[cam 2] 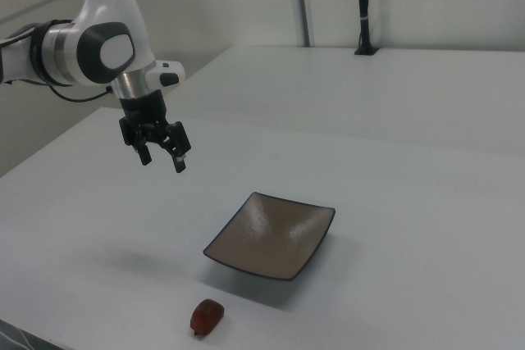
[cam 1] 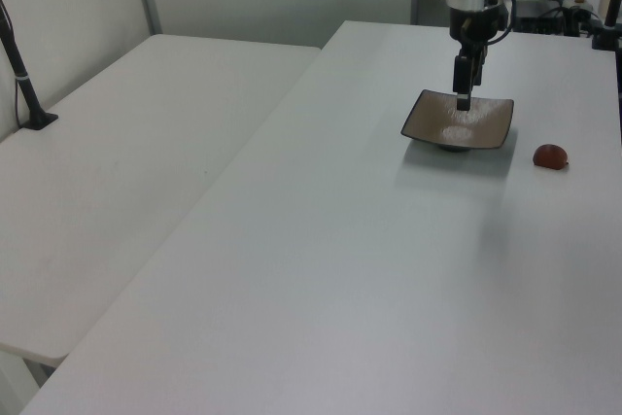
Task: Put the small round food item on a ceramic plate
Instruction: 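Move the open gripper over the small reddish-brown food item and lower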
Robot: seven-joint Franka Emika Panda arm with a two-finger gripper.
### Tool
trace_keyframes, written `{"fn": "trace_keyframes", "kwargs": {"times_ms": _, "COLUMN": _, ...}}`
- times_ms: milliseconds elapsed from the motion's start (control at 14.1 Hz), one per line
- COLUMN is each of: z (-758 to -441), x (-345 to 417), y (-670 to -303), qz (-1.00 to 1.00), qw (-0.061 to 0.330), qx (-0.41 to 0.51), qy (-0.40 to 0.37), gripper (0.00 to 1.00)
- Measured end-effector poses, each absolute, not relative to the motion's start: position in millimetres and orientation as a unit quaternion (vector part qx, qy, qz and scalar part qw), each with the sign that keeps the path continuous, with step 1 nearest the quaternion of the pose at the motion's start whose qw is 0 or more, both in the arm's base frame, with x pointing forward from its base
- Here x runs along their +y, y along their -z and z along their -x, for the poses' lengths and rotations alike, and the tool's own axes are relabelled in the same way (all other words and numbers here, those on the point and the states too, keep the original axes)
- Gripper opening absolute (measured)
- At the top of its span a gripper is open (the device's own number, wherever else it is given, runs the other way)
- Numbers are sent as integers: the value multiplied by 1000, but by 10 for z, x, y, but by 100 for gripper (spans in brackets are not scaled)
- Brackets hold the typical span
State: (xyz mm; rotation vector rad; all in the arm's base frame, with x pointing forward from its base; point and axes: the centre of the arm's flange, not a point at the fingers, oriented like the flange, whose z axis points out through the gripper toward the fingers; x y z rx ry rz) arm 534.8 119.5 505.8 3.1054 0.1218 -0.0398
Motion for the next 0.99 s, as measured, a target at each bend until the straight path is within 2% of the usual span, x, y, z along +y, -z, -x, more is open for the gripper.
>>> {"fn": "trace_keyframes", "kwargs": {"times_ms": 990, "z": -5373, "x": 986, "y": -5292, "qz": -1000, "qw": 15, "qx": 14, "qy": -10, "gripper": 100}}
